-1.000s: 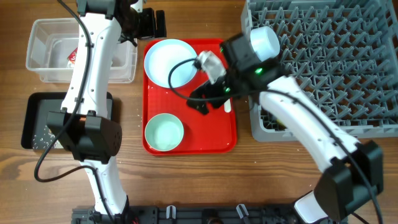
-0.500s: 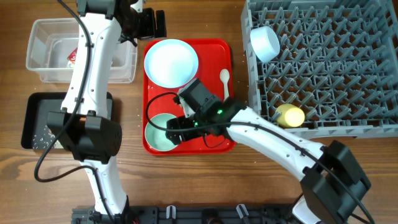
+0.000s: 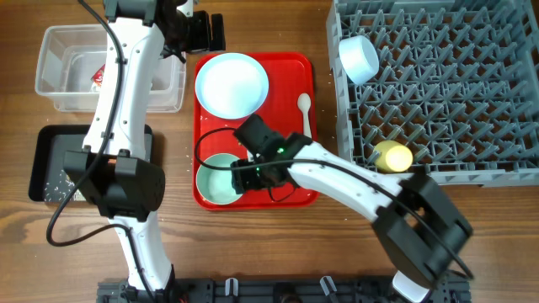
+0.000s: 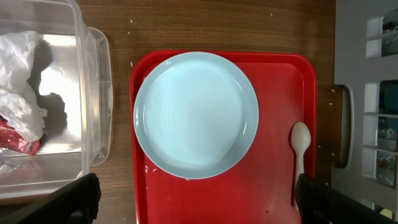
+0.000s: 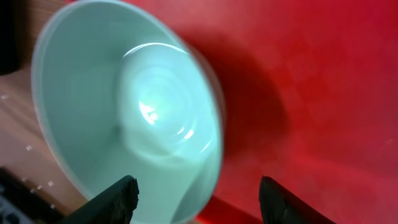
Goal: Sort waste into correct bins and load items into the dishwasher rack
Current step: 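Reach the right gripper to the green bowl and grasp its rim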
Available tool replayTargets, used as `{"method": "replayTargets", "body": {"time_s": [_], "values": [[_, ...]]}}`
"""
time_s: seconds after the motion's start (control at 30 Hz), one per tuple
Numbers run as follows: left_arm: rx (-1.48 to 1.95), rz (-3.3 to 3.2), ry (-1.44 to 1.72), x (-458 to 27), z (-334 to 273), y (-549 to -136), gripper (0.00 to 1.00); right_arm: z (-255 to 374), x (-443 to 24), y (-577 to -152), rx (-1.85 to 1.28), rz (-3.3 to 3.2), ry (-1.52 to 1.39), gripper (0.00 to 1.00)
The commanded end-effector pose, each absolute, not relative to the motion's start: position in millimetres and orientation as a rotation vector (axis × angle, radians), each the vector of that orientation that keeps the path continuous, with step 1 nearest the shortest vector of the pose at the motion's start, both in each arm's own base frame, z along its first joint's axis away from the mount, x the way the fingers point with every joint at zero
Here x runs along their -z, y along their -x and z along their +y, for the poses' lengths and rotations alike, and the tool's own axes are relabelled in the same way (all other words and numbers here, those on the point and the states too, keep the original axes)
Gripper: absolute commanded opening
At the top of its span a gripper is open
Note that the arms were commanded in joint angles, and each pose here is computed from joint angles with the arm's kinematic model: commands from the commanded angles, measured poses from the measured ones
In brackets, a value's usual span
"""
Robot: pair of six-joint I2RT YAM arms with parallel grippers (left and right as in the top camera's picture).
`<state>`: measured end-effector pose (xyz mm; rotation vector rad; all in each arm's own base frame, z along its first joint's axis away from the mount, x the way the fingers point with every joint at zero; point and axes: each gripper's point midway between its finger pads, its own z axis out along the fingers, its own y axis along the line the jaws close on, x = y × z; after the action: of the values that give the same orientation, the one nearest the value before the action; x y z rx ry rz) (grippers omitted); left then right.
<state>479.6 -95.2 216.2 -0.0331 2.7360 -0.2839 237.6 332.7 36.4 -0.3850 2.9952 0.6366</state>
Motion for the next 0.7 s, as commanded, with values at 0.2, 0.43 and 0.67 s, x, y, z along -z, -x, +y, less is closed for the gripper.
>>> {"method": "replayTargets", "body": {"time_s": [0.2, 0.43, 0.67], "values": [[0.274, 2.751, 0.047, -208.3, -93.4, -481.2, 1.00, 341.4, -19.3, -256.3, -0.568, 3.102, 0.327, 0.48], [0.274, 2.751, 0.047, -208.3, -93.4, -481.2, 1.00, 340.3, -20.1, -257.6, -0.590, 3.110, 0.311, 0.04], [0.274, 2.751, 0.047, -208.3, -93.4, -481.2, 1.00, 331.8, -37.0, -270.0, -0.641, 3.080, 0.289, 0.04]]}}
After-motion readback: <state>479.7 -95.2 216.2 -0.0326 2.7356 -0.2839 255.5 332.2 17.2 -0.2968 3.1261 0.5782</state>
